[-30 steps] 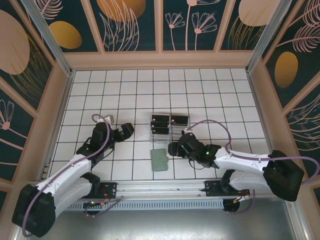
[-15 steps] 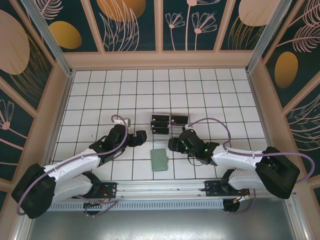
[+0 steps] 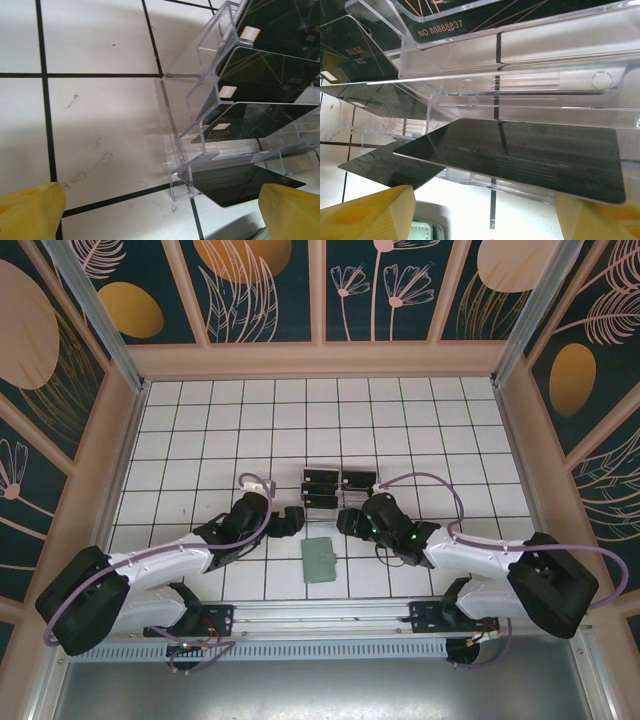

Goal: Put the credit cards into the card holder
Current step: Move the storage box to the center of the table.

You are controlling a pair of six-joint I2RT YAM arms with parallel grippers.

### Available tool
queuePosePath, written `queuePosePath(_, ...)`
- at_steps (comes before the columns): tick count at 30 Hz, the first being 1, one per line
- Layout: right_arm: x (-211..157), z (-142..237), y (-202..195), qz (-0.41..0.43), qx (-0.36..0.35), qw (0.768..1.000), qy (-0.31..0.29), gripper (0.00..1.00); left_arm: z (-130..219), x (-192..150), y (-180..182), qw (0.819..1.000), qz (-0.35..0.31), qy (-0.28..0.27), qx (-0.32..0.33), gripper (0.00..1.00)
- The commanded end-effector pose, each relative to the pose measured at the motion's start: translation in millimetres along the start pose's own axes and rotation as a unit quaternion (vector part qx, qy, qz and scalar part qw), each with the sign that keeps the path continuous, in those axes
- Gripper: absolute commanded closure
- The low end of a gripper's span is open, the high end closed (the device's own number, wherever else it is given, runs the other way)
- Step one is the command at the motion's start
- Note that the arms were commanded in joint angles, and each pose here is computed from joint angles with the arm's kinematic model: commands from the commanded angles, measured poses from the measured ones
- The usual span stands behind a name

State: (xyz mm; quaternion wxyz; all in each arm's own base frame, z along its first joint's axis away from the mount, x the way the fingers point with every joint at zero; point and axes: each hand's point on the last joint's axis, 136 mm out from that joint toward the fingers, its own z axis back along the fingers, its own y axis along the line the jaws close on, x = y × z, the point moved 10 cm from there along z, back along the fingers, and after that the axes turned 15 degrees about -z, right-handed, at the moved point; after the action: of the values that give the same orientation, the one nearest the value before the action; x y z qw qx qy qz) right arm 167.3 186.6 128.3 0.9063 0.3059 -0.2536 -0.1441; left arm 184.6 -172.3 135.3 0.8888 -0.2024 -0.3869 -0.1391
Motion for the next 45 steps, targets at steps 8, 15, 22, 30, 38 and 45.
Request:
queuePosePath(8,1.7,-7.3,-5.9,0.001,0.005,1.000,0.000,0.26,-7.3,-4.4,-3.1,0.999,-0.049,-0.011,0.008,0.02)
queuePosePath(15,1.5,-11.9,-6.2,-0.001,0.004,1.000,0.003,0.26,-15.0,-6.8,-2.2,0.998,-0.059,-0.006,0.020,0.02)
queuePosePath(22,1.6,-15.7,-8.2,-0.005,0.004,1.000,0.003,0.26,-26.4,-7.6,1.6,0.996,-0.065,0.000,0.055,0.01)
queuePosePath(30,6.1,-17.9,-10.6,-0.018,0.009,1.000,-0.006,0.26,-41.6,1.8,-1.7,0.994,-0.080,-0.007,0.078,0.02)
queuePosePath(38,23.0,-21.2,-17.6,-0.047,0.025,0.998,-0.024,0.27,-55.3,11.7,-4.8,0.990,-0.103,-0.013,0.097,0.01)
queuePosePath(45,34.9,-28.5,-14.1,-0.043,0.027,0.998,-0.024,0.27,-64.3,20.1,-6.6,0.988,-0.112,-0.020,0.101,0.02)
